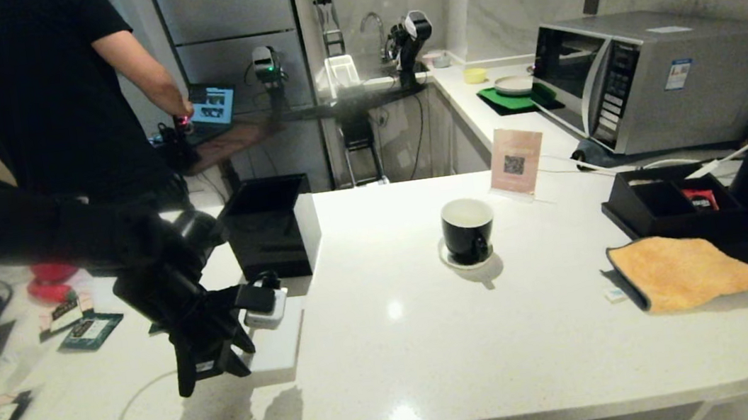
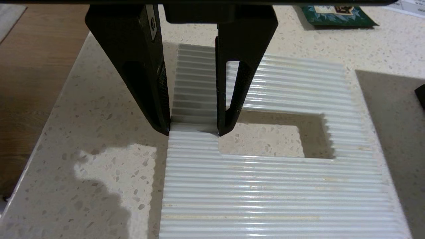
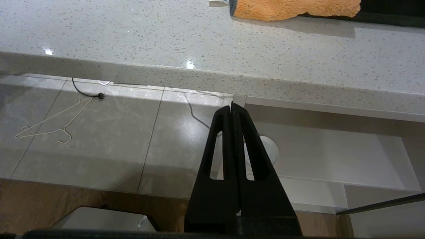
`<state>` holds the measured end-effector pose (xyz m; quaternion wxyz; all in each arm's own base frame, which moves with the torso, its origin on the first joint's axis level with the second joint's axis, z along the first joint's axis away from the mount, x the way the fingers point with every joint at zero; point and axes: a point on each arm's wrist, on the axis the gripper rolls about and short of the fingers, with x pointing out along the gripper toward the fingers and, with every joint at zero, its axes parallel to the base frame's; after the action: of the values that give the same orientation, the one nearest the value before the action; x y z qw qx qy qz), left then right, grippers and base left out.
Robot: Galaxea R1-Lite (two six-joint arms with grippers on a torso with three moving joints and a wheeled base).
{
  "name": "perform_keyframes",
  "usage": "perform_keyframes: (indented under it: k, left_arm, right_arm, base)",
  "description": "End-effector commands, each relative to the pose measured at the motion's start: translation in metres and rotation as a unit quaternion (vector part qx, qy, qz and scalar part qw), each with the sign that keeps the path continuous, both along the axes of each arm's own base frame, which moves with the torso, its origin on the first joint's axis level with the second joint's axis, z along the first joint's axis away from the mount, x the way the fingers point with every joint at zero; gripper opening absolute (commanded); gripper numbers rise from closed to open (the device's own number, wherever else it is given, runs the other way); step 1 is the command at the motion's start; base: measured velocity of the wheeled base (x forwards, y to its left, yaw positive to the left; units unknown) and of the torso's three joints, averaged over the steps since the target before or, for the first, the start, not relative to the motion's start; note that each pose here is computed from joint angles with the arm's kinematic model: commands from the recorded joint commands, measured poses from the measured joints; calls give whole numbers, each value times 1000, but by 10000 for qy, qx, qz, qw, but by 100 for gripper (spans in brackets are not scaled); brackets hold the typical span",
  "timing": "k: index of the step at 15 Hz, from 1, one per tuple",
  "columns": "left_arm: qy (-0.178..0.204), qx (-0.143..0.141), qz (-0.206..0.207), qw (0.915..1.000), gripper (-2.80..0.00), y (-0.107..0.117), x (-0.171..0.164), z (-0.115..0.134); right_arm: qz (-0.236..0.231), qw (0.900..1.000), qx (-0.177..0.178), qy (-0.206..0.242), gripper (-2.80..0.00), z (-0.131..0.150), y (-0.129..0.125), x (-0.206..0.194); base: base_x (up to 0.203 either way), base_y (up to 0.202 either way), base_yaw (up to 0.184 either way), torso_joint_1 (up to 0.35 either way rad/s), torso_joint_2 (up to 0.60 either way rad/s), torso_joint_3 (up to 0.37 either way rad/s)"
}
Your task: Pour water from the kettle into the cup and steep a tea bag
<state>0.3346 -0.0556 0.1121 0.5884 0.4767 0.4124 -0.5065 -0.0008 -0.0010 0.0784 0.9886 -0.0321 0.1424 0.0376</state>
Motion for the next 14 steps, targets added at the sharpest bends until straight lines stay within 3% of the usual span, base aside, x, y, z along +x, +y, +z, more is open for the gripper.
perform_keyframes:
  k: [1, 11, 14]
  left_arm:
    - [-86, -24, -41, 10000, -280, 0, -3, 7]
    - [-349, -95, -71, 9993, -280, -1, -13, 27]
    - [-197, -75, -103, 9997, -280, -2, -19, 29]
  right_arm:
    - [1, 10000, -5, 2, -280, 0, 0, 0]
    - [-1, 10000, -9, 1, -280, 0, 0, 0]
    - [4, 10000, -3, 9, -280, 0, 0, 0]
  base:
    - [0, 0, 0, 0, 0, 0]
    - [0, 0, 0, 0, 0, 0]
    - [0, 0, 0, 0, 0, 0]
